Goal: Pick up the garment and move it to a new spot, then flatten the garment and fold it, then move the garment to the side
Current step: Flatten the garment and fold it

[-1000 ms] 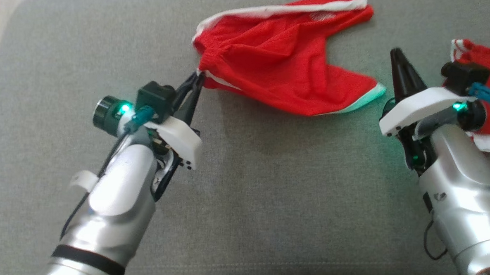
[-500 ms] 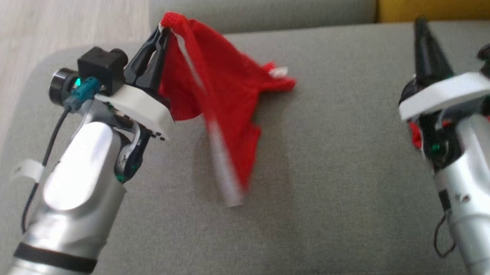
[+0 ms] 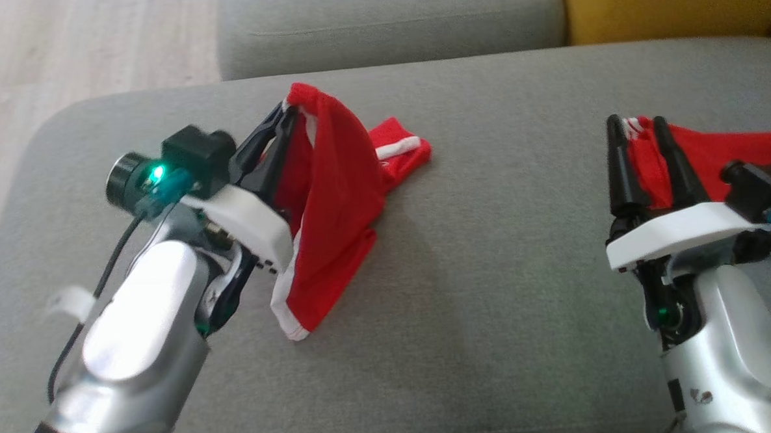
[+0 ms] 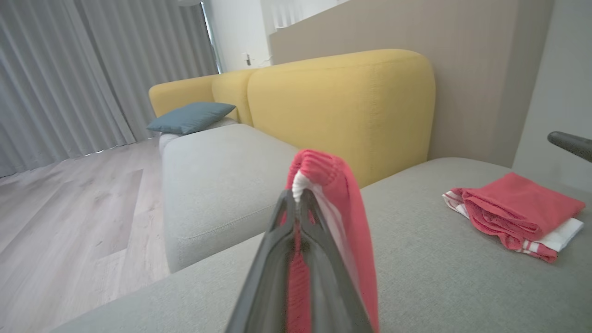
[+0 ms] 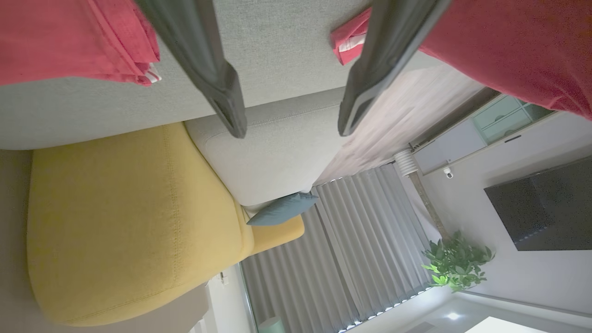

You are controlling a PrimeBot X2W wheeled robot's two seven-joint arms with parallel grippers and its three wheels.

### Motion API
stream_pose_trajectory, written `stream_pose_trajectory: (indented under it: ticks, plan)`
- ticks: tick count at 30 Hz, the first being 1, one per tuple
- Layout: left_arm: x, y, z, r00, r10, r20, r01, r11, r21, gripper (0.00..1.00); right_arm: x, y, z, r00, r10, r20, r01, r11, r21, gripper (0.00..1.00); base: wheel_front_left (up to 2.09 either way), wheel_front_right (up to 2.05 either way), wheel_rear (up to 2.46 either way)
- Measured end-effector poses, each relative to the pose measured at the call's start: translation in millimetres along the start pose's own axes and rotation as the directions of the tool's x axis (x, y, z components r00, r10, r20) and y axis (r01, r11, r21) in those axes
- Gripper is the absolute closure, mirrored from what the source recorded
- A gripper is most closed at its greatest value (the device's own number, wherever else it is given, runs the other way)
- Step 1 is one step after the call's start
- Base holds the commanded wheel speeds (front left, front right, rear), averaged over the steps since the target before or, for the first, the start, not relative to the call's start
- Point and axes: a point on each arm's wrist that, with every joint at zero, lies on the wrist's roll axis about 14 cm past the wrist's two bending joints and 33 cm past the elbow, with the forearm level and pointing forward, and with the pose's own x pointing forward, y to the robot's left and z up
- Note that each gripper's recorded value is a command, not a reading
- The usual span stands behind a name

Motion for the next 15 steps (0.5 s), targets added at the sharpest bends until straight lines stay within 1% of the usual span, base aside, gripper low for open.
stream_pose_trajectory:
  ticks: [5, 8, 11, 13, 15]
  plan:
    - [28, -25, 11, 0.995, -0.100, 0.011, 0.099, 0.995, 0.027, 1.00, -9, -8, 3, 1.000, -0.024, 0.010, 0.024, 1.000, -0.011, 0.00, 0.00, 0.00, 0.00]
    - [57, -45, 35, 0.983, -0.168, 0.072, 0.166, 0.986, 0.031, 1.00, -14, -20, 4, 0.998, -0.059, 0.014, 0.059, 0.998, -0.011, 0.00, 0.00, 0.00, 0.00]
    - [83, -68, 63, 0.963, -0.225, 0.148, 0.225, 0.974, 0.019, 1.00, -21, -33, 4, 0.995, -0.098, 0.023, 0.098, 0.995, 0.016, 0.00, 0.00, 0.00, 0.00]
    - [97, -80, 82, 0.947, -0.247, 0.204, 0.251, 0.968, 0.007, 1.00, -25, -42, 4, 0.992, -0.123, 0.028, 0.122, 0.992, 0.027, 0.00, 0.00, 0.00, 0.00]
    - [108, -86, 95, 0.935, -0.251, 0.250, 0.260, 0.966, -0.004, 1.00, -28, -48, 3, 0.990, -0.139, 0.027, 0.139, 0.990, 0.029, 0.00, 0.00, 0.00, 0.00]
